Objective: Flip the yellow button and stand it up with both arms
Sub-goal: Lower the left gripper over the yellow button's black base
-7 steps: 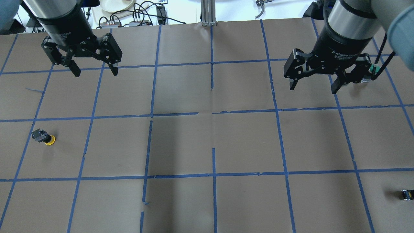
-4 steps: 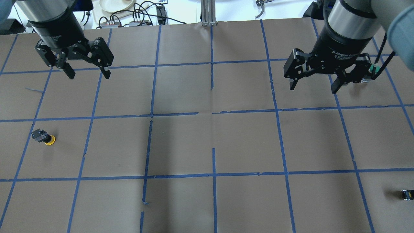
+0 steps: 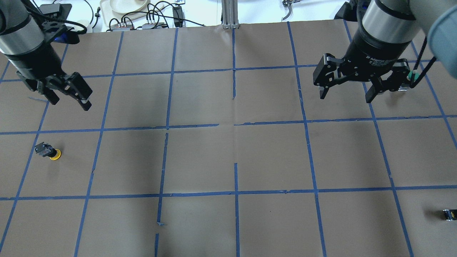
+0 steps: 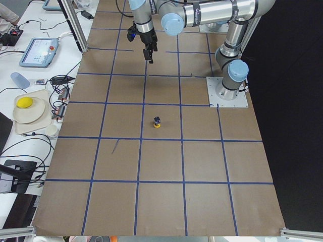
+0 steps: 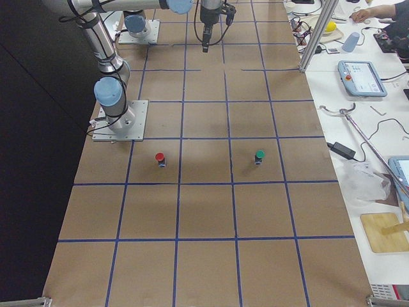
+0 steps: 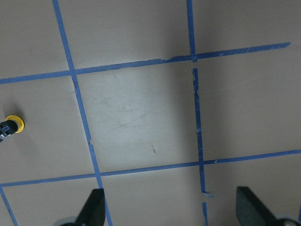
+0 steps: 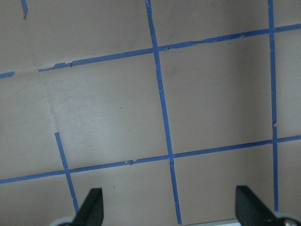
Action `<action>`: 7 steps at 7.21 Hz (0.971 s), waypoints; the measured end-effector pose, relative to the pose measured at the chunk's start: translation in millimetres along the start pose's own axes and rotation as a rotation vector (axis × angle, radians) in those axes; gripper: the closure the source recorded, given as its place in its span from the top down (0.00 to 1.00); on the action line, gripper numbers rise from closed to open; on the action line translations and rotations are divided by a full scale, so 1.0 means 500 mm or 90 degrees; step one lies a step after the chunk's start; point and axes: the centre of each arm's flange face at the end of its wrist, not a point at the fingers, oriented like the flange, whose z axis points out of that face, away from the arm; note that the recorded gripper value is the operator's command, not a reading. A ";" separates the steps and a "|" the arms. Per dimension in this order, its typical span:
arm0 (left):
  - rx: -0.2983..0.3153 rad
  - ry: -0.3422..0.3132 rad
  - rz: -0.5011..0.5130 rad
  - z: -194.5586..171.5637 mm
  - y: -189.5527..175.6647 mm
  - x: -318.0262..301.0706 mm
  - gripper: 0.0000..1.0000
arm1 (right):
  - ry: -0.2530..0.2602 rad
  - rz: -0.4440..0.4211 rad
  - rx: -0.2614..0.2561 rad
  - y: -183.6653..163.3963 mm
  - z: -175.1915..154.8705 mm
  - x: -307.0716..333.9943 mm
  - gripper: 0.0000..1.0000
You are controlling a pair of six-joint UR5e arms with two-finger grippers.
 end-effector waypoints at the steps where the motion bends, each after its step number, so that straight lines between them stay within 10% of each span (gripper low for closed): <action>1: 0.011 -0.004 0.036 0.035 0.018 -0.052 0.99 | 0.000 0.000 0.001 0.000 0.000 0.000 1.00; 7: 0.094 -0.071 0.256 0.268 0.135 -0.282 0.99 | -0.002 0.000 0.008 -0.003 -0.003 0.000 1.00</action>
